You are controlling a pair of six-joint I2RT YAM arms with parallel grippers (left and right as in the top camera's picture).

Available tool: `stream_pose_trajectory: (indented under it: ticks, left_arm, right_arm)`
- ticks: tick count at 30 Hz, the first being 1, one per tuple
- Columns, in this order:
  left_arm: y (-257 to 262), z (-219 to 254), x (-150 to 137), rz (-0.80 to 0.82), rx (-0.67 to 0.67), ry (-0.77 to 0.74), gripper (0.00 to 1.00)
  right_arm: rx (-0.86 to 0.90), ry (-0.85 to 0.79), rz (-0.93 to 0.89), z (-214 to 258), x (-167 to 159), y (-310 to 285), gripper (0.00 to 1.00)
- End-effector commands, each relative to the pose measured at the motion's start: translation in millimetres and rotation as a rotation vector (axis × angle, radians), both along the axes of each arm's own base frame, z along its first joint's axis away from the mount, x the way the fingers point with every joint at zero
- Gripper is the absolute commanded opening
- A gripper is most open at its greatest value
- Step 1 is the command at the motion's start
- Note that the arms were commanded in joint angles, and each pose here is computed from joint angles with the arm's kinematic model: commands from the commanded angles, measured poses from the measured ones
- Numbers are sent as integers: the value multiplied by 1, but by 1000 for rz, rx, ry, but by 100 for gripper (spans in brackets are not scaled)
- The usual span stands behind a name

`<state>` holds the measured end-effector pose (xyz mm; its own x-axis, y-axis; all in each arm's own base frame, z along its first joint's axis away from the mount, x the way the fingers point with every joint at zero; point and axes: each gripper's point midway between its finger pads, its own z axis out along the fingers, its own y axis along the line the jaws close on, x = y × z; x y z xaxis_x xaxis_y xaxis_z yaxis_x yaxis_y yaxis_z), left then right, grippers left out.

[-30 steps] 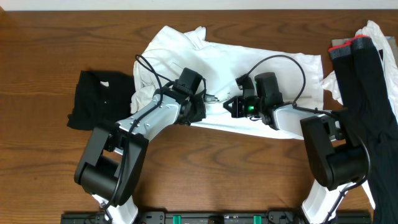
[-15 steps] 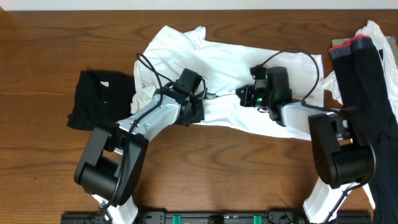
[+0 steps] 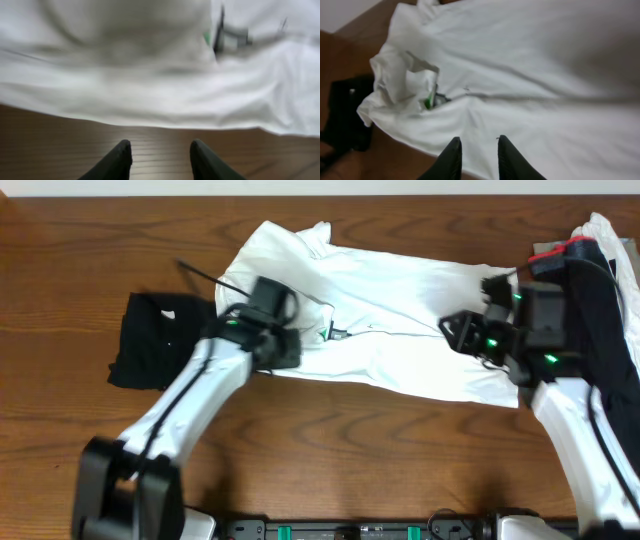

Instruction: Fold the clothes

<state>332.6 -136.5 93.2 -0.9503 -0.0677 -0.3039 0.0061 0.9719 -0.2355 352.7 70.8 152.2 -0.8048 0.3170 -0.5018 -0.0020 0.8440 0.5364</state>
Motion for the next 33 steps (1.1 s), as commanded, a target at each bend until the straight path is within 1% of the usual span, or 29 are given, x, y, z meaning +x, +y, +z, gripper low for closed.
stream_pose_trajectory:
  ticks: [1, 3, 4, 7, 8, 11, 13, 15, 16, 19, 20, 23, 24, 25, 26, 28, 31, 33]
  left_arm:
    - [34, 21, 13, 25, 49, -70, 42]
    - [46, 18, 12, 28, 66, -54, 46]
    - [51, 14, 10, 13, 79, -39, 47]
    - [57, 3, 1, -16, 105, 13, 47]
    - [58, 0, 0, -23, 109, 22, 47]
    - [57, 0, 0, -31, 112, 19, 47]
    - [57, 1, 3, -31, 110, 8, 47]
    - [57, 1, 3, -31, 109, 5, 48]
    - [57, 1, 3, -30, 109, 4, 48]
    - [57, 1, 3, -30, 109, 4, 48]
    - [57, 1, 3, -30, 109, 4, 48]
    - [57, 1, 3, -30, 109, 5, 48]
    - [57, 1, 3, -31, 109, 5, 48]
    - [57, 1, 3, -31, 109, 5, 48]
    - [57, 1, 3, -31, 109, 5, 48]
    - [57, 1, 3, -30, 109, 4, 48]
    - [57, 1, 4, -30, 108, 0, 49]
    - [56, 1, 5, -30, 108, -3, 48]
  right_arm:
    - [-76, 44, -88, 4, -22, -27, 23]
    - [-109, 130, -112, -8, -39, -33, 26]
    - [-118, 187, -114, -16, -50, -34, 30]
    - [-153, 368, -123, -43, -81, -39, 35]
    - [-168, 425, -126, -52, -90, -41, 38]
    - [-206, 547, -132, -74, -107, -47, 47]
    - [-222, 597, -133, -85, -111, -49, 56]
    - [-209, 639, -122, -93, -113, -47, 57]
    - [-207, 653, -119, -97, -113, -46, 55]
    - [-235, 676, -146, -110, -108, -53, 35]
    - [-251, 694, -186, -116, -106, -59, 31]
    - [-301, 724, -276, -130, -102, -78, 29]
    - [-304, 723, -290, -134, -99, -82, 32]
    - [-301, 723, -299, -138, -96, -84, 33]
    - [-299, 724, -308, -141, -94, -87, 29]
    - [-303, 740, -331, -151, -92, -94, 15]
    - [-350, 788, -386, -164, -98, -109, 1]
    - [-402, 829, -405, -172, -106, -119, 1]
